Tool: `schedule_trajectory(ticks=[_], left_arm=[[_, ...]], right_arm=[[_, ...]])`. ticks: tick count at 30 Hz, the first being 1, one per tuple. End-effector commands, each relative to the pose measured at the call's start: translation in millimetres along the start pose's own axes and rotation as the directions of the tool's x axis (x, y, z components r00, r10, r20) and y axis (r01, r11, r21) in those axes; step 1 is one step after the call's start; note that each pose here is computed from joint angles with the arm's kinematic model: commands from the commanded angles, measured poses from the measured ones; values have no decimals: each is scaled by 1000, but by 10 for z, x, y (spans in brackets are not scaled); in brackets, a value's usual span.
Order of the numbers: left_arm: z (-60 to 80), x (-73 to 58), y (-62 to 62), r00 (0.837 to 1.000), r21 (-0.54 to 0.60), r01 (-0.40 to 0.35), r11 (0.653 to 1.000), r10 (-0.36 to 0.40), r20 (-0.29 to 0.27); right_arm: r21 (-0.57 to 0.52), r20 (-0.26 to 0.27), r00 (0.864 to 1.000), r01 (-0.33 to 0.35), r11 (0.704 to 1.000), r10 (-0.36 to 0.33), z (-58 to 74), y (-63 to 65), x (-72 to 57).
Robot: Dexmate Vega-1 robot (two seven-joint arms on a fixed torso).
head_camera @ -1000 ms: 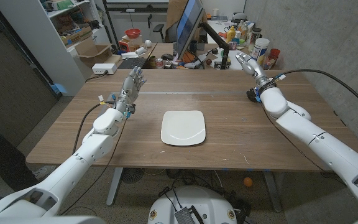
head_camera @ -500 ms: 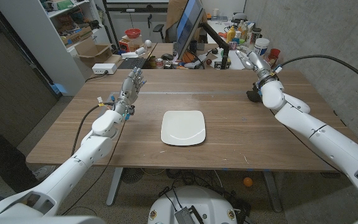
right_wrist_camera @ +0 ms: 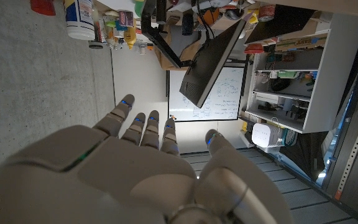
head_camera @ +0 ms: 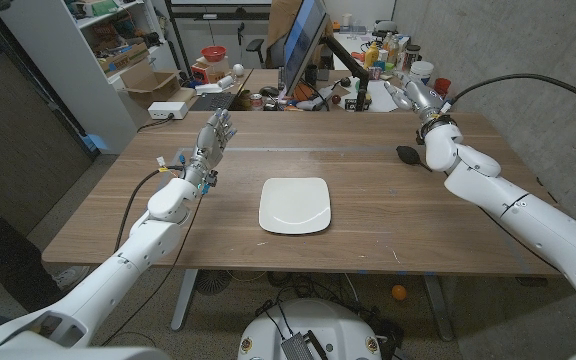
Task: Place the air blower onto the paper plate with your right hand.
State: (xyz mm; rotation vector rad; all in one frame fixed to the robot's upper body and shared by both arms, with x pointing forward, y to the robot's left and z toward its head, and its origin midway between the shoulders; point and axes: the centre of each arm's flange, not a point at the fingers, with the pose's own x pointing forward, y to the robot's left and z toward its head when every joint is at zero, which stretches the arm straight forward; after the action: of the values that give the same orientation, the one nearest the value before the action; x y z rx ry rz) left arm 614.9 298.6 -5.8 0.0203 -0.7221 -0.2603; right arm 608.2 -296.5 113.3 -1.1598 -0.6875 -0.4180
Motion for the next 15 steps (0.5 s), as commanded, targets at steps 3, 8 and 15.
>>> schedule_trajectory(ticks=[3,8,15], left_arm=[[0,-7,-57,1000,6,8,1000,-8,-2],[-6,3,-73,1000,5,13,1000,-13,-5],[-26,-6,-89,1000,3,12,1000,-12,-8]], right_arm=[[-172,-69,994,-96,980,85,-219,51,-10],[-178,-90,989,-132,975,117,-295,85,-20],[-204,-150,974,-198,959,169,-414,156,-26]])
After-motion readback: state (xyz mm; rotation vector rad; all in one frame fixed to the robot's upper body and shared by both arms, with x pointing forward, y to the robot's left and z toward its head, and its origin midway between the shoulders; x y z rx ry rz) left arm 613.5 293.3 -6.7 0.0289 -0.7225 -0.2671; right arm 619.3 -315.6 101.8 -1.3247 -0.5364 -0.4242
